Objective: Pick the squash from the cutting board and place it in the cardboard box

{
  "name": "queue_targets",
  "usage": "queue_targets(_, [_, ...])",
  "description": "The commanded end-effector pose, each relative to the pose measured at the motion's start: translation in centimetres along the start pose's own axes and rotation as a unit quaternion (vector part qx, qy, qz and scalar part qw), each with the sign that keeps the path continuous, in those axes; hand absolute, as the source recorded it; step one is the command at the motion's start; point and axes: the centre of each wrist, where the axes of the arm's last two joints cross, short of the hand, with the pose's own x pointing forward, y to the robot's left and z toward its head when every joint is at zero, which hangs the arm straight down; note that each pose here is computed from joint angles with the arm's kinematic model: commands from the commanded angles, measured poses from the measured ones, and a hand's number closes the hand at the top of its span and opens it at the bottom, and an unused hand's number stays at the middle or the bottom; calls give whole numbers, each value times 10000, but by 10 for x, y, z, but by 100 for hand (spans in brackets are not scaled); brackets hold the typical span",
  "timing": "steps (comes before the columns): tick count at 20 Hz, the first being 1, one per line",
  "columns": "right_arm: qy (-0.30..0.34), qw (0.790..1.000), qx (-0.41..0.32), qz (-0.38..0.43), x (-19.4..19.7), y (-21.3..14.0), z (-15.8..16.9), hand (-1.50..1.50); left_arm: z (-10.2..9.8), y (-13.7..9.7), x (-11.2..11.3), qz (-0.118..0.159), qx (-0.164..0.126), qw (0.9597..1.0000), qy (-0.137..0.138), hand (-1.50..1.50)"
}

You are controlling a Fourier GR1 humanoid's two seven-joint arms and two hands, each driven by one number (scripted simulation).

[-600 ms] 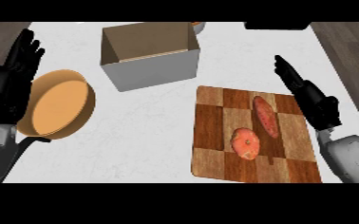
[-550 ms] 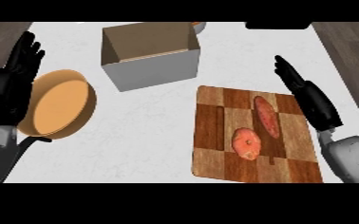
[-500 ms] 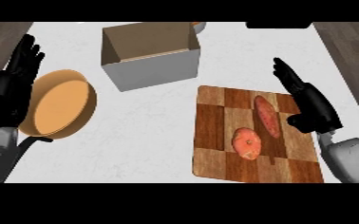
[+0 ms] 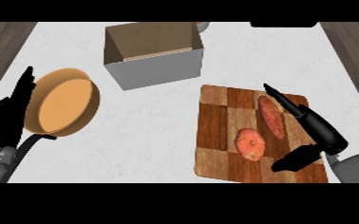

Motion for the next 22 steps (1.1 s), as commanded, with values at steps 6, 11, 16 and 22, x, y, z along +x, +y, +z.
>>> queue_targets(6, [-1142,9886,120,-974,-79,-7,56,-150,3,-7,-22,-282,-32,9995,150,0])
queue_targets(11, [-869,9889,705,973,-56,-51,43,-150,9,-4,-34,-277,-36,9994,225,0])
queue_targets(16, [-486,9692,1662,1750,-36,-76,6,-150,5,-23,-32,-257,-12,9995,156,0])
queue_targets(22, [52,9324,2537,2574,-14,-53,-32,-150,-17,-2,-17,-211,-42,9995,244,0])
